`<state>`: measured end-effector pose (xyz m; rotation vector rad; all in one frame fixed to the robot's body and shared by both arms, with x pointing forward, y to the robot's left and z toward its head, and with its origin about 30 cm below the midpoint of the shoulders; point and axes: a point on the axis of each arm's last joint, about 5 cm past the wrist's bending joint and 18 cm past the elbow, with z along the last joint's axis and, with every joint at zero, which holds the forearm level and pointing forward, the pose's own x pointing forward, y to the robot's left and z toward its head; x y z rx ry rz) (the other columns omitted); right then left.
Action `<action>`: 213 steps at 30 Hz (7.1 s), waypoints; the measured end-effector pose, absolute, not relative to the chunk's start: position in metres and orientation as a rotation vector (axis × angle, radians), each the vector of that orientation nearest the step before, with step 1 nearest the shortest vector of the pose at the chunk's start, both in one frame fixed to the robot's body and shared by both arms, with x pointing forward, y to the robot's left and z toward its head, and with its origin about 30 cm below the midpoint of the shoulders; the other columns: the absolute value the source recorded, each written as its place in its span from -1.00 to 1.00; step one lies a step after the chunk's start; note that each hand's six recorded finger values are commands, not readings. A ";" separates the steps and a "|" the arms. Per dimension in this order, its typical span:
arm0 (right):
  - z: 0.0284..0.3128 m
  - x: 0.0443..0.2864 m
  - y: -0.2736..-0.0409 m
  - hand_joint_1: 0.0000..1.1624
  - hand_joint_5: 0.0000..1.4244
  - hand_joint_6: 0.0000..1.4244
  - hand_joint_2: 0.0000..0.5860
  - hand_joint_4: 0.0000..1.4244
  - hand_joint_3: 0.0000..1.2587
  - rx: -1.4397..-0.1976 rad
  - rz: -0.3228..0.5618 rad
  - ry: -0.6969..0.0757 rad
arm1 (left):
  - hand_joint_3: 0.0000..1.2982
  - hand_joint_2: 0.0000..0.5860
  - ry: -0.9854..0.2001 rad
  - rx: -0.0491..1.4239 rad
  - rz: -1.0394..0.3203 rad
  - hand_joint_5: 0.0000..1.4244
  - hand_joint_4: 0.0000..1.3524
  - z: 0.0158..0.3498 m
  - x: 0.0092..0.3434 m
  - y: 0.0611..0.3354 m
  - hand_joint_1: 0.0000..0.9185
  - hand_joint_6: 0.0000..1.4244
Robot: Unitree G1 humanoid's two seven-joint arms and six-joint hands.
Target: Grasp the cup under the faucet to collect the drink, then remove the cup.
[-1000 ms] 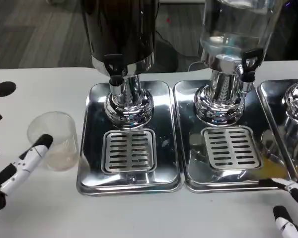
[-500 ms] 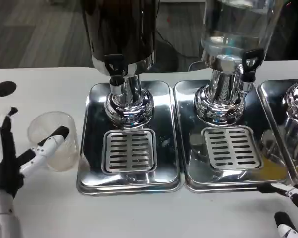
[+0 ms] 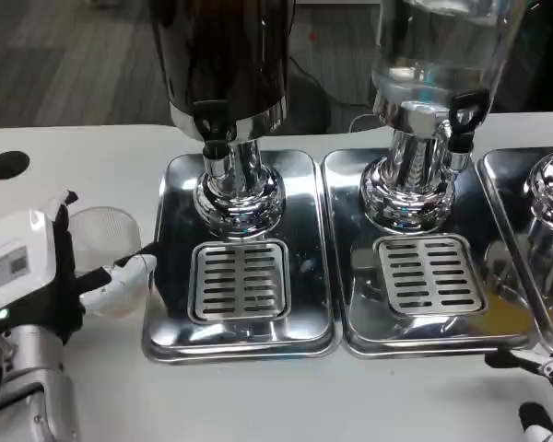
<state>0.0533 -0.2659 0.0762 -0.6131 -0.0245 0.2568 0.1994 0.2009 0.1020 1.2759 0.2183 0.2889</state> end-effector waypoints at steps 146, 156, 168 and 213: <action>0.071 0.053 -0.264 -0.30 -0.80 -0.89 0.65 -0.72 -0.50 -0.485 0.247 -0.097 | -0.43 -0.88 -0.262 1.054 0.226 0.17 -0.44 0.154 0.185 0.157 -0.91 0.29; 0.071 0.053 -0.262 -0.30 -0.80 -0.89 0.65 -0.72 -0.50 -0.487 0.255 -0.093 | -0.46 -0.87 -0.304 0.994 0.215 0.20 -0.52 0.167 0.184 0.159 -0.88 0.30; 0.072 0.047 -0.265 -0.30 -0.80 -0.89 0.65 -0.72 -0.50 -0.486 0.236 -0.083 | -0.40 -0.85 -0.323 0.951 0.140 0.21 -0.47 0.168 0.193 0.140 -0.88 0.30; 0.073 0.044 -0.266 -0.31 -0.80 -0.89 0.63 -0.74 -0.51 -0.473 0.235 -0.085 | -0.37 -0.84 -0.338 0.921 0.125 0.22 -0.42 0.163 0.164 0.142 -0.88 0.34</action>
